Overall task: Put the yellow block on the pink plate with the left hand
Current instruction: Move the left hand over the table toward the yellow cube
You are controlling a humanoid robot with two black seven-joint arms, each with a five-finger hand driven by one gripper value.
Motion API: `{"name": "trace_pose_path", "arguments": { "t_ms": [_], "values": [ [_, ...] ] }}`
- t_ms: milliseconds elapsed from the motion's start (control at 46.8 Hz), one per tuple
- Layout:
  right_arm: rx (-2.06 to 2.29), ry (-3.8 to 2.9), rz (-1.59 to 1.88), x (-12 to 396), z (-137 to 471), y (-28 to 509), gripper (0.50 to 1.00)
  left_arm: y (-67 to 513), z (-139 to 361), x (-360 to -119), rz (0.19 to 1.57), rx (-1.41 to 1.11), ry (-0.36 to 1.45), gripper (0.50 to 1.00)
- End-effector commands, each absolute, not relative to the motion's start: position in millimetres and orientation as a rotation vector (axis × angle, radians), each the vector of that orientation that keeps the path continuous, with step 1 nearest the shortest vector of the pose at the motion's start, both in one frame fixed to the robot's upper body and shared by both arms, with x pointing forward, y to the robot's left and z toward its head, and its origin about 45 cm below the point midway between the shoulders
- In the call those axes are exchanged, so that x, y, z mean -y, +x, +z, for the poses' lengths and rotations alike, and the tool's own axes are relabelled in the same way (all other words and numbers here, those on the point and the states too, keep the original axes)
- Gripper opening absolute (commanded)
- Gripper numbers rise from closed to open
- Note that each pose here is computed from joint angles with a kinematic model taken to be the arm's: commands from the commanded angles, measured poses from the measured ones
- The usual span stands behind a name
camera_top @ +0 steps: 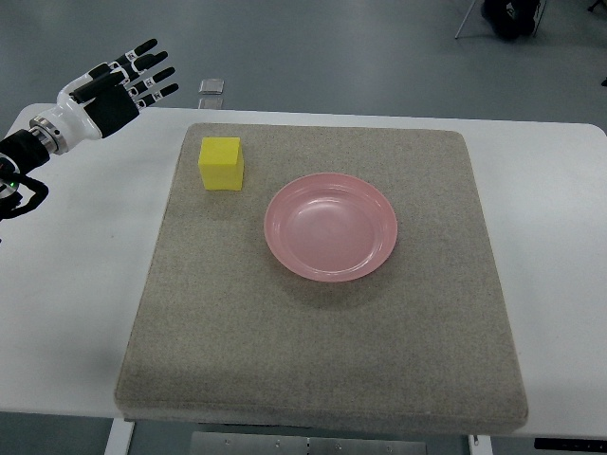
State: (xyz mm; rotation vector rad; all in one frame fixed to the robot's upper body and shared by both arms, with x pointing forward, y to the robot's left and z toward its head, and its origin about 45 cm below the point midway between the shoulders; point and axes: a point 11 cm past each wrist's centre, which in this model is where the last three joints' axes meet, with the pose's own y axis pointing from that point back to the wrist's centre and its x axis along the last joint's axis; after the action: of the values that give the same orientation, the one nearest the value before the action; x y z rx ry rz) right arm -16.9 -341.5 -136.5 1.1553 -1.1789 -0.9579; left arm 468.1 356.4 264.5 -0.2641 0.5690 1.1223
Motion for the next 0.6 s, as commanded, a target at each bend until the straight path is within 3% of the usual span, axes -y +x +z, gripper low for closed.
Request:
{"name": "trace_pose_path", "arguments": {
  "t_ms": [0,578],
  "values": [
    [1.179,1.155,-0.958,341.5,-136.5,-16.8,0.924,468.0,264.1,-354.8,1.118,-0.567,-0.258,0.994],
    [1.179,1.155,-0.958,341.5,-136.5,-16.8,0.924,467.8,272.6,-349.6,1.06,-0.552,-0.334,0.994]
  ]
}}
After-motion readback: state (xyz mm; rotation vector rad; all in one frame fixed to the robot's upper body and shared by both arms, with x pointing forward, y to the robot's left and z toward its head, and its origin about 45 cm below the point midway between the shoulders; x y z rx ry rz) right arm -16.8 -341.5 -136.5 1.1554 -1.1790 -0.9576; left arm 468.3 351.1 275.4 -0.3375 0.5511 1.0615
